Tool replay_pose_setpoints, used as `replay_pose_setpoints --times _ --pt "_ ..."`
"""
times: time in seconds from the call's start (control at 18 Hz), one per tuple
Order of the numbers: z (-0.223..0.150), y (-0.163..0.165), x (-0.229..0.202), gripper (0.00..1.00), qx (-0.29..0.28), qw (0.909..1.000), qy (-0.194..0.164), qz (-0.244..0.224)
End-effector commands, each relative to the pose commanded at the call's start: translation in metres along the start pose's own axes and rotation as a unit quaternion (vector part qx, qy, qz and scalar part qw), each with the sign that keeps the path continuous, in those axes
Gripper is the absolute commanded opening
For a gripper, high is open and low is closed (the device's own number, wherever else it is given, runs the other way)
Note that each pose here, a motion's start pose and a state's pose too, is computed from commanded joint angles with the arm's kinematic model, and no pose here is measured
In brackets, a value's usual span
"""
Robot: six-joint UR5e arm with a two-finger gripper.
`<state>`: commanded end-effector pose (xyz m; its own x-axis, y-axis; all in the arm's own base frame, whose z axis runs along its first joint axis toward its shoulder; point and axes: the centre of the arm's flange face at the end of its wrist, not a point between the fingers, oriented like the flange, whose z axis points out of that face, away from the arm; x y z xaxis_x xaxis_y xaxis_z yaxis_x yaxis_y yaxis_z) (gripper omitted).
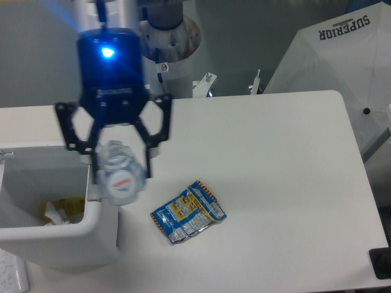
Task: Place the trash in the trash can
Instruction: 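Lower the bottle into the bin and open the gripper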
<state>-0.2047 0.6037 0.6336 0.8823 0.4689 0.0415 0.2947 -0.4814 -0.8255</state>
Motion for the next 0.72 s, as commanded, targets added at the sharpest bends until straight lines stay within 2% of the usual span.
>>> replay_pose_setpoints --times 0.11,0.22,0.39,0.5,0.56,0.61,0.72 --pt "0.004 0.006 0.016 0.69 -0.006 0.9999 0.011 0.009" --pt "0.012 0.013 0.048 0.70 -0.014 0.9989 0.038 0.026" --pt "0.026 0.025 0.069 0.70 -0.028 0.9976 0.052 0.035" --pt "0.034 0.038 0.084 0.75 -0.041 0.9964 0.061 0.042" --pt "0.038 0.044 0.084 0.81 -0.049 0.9961 0.060 0.042" --pt "0.041 0.049 0.083 0.98 -0.054 0.9960 0.056 0.044" --pt "0.035 0.057 0.081 1.00 -0.059 0.9961 0.049 0.043"
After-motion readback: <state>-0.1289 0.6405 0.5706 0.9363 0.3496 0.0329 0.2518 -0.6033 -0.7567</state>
